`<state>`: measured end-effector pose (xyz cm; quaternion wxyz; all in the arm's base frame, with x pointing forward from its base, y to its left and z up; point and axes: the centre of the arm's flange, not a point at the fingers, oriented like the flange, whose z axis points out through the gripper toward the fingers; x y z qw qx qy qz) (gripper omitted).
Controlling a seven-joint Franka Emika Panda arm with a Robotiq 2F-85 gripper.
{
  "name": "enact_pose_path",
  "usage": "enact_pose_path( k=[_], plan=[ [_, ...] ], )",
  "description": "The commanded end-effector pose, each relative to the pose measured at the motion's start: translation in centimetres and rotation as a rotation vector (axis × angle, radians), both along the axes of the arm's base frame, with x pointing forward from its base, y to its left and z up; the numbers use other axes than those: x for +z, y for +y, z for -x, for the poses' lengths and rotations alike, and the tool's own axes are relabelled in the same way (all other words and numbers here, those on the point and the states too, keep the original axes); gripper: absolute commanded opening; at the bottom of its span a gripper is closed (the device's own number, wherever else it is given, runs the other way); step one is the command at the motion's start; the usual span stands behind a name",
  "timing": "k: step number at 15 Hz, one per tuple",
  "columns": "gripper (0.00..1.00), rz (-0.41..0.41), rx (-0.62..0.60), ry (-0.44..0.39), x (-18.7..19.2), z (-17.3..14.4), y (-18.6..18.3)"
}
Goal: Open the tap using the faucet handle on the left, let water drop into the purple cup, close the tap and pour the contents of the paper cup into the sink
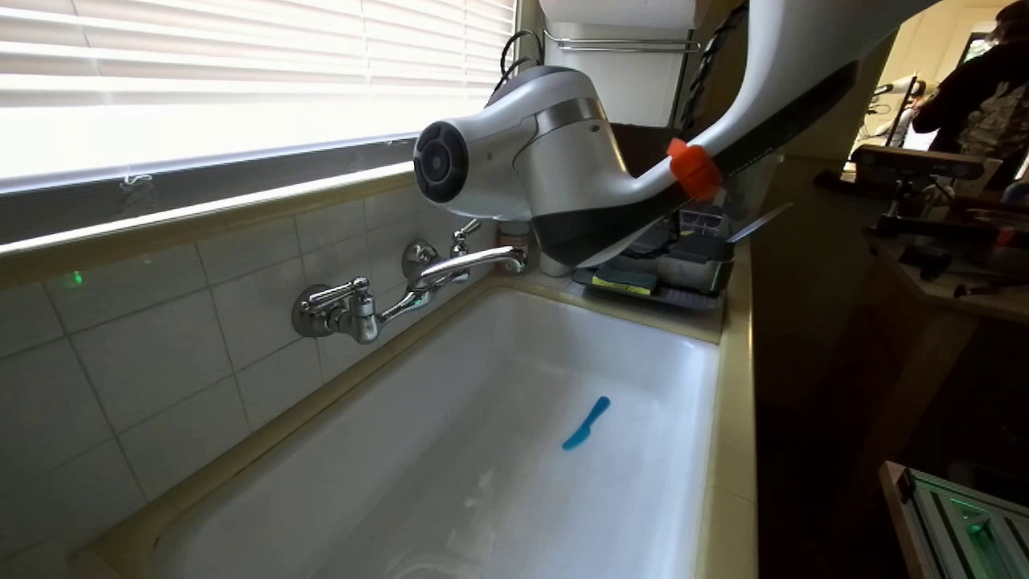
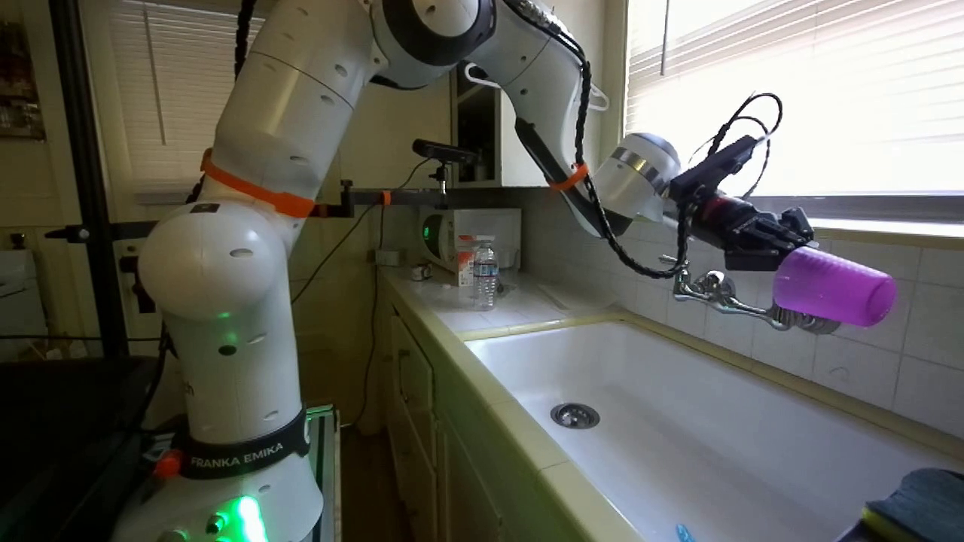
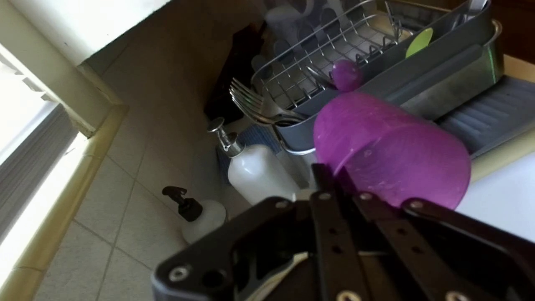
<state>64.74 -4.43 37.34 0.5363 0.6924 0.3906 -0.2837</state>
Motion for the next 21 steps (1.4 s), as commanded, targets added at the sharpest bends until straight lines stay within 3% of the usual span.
enact_pose_path(
  k=[1,12,18,21],
  plan=[
    [0.01,-0.112,0.014,-0.04,0.1,1.7,-0.3],
    [0.01,-0.417,0.001,-0.163,0.1,1.7,-1.6],
    [0.01,-0.69,-0.045,-0.298,-0.4,1.8,-2.5],
    [0.01,-0.771,-0.063,-0.355,-0.5,2.1,-3.3]
  ],
)
